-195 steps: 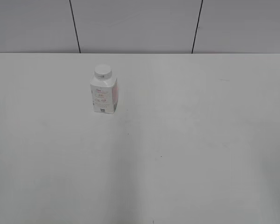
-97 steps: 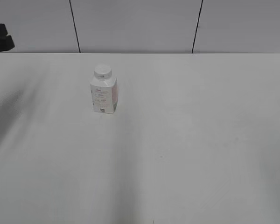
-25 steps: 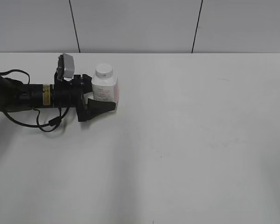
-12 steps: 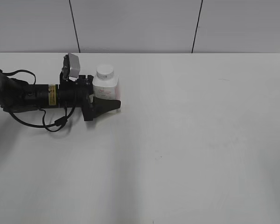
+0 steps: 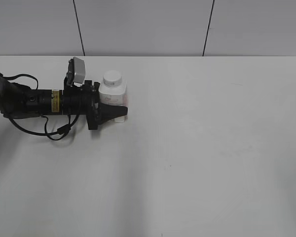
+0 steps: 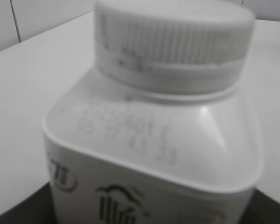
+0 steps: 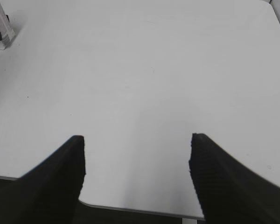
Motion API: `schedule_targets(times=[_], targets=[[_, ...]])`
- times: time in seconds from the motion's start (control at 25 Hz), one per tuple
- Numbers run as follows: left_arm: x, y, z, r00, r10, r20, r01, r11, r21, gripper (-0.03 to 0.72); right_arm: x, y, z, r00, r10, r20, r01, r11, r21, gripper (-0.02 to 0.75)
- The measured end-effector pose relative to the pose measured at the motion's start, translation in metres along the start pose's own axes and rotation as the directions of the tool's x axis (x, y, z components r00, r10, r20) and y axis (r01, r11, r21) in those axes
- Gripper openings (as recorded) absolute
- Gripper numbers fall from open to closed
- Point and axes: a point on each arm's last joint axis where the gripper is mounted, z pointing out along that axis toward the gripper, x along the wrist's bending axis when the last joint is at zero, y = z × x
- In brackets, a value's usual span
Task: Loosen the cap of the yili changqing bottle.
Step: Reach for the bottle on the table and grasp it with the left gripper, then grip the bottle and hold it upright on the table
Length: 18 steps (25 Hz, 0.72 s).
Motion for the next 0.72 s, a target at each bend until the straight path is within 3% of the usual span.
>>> schedule_targets(times=[0.72], targets=[[0.001,0.013,0.003,1.000,0.020,-0.017,-0.020,1.000,0.012,0.441,0.000,0.000,0.000,1.000,0.000,0.000,0.000,1.000,0.000,0.553]])
